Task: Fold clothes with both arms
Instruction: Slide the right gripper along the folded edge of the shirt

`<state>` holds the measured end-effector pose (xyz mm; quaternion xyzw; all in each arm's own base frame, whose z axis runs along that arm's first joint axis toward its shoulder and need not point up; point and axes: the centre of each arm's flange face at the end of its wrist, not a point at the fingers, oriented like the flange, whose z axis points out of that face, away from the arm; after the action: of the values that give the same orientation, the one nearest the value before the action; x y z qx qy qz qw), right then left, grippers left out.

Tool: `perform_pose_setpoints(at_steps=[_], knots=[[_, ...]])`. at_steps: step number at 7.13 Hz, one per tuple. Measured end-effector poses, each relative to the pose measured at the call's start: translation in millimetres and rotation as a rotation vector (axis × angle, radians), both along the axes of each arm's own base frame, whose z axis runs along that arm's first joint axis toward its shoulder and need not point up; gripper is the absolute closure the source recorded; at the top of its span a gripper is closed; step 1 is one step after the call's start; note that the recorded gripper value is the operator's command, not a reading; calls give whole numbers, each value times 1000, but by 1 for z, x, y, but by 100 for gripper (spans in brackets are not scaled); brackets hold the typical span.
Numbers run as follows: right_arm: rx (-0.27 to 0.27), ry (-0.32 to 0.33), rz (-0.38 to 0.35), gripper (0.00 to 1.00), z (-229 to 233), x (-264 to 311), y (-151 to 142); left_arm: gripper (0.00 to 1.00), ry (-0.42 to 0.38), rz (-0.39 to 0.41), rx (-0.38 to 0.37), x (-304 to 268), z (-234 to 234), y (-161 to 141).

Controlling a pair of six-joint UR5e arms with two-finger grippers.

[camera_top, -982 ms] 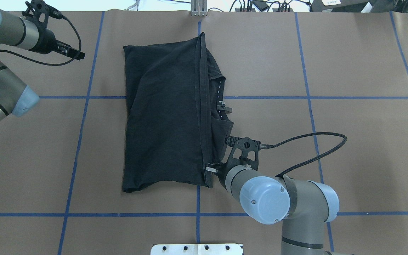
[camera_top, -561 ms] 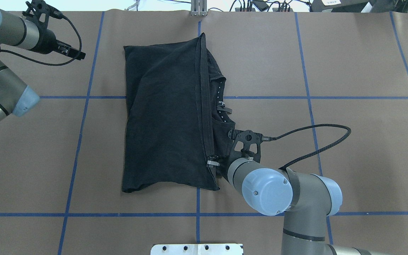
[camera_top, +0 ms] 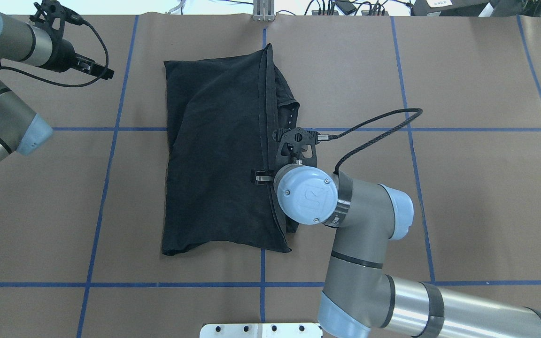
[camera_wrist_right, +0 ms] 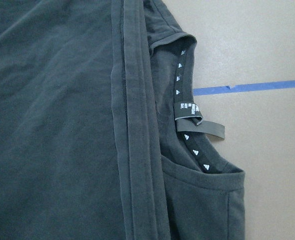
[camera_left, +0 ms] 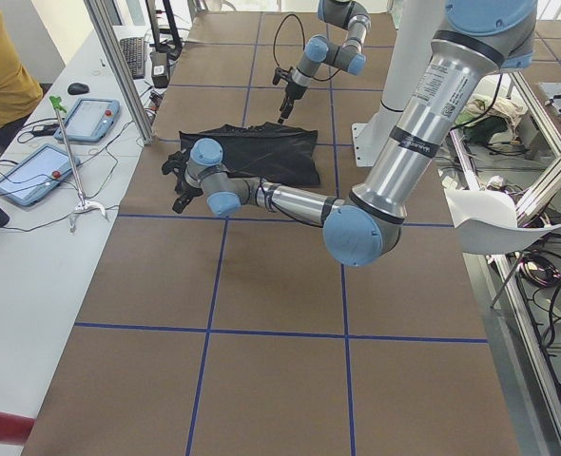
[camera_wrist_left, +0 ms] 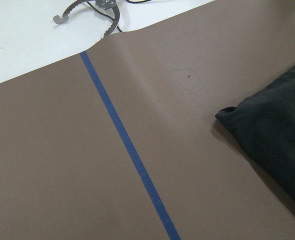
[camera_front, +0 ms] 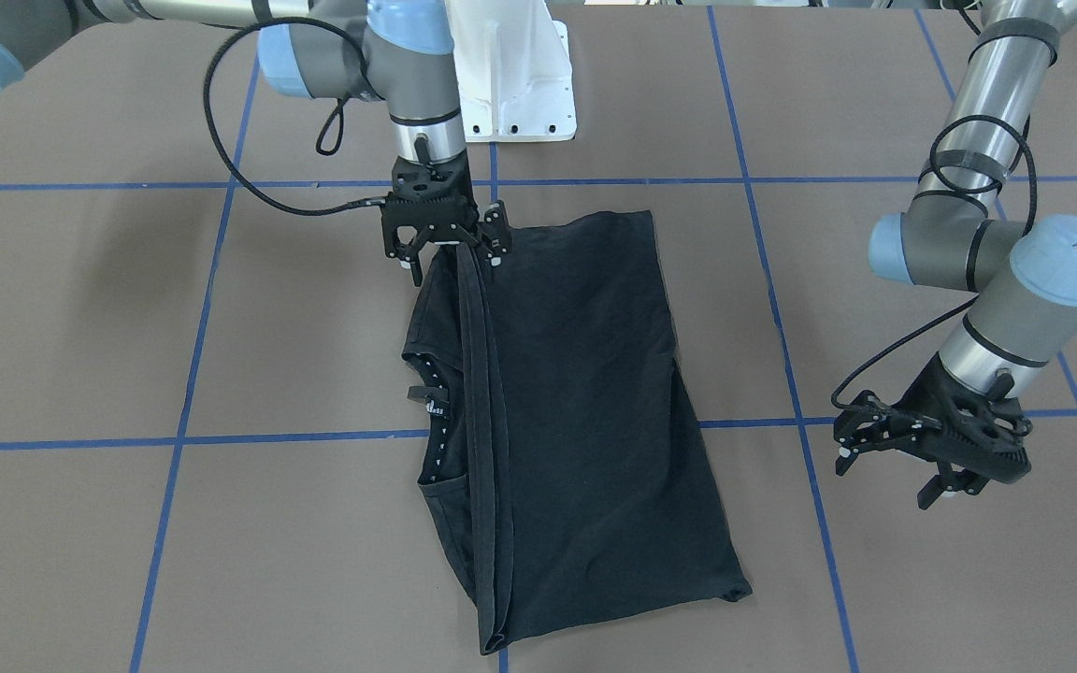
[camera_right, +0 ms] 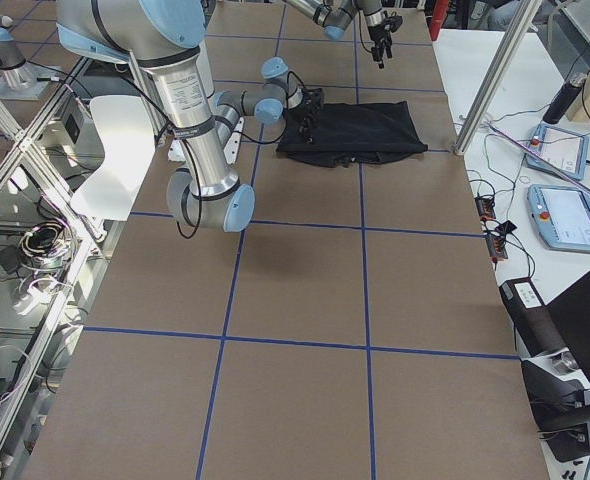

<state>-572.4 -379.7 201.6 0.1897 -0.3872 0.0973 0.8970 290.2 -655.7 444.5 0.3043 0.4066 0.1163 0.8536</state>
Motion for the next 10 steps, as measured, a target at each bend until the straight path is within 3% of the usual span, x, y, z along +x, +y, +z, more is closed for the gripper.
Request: perform_pose_setpoints(at_steps=[2,4,6,7,8,10], knots=[[-26,148,-183,0,1,-9,-13,0,1,0,-1,0,0,0],[-43,196,-271,0,1,-16,-8,0,1,0,-2,1,0,0],[-27,203,-344,2,-7,-30,11,0,0,1,-4,1,1,0],[-24,213,-363,6,-5,-40,19,0,0,1,-4,1,1,0],[-16,232,-375,16,-1,-48,24,0,0,1,-3,1,1,0],[38,284,-412,30,8,-57,26,0,-1,1,-4,1,2,0]])
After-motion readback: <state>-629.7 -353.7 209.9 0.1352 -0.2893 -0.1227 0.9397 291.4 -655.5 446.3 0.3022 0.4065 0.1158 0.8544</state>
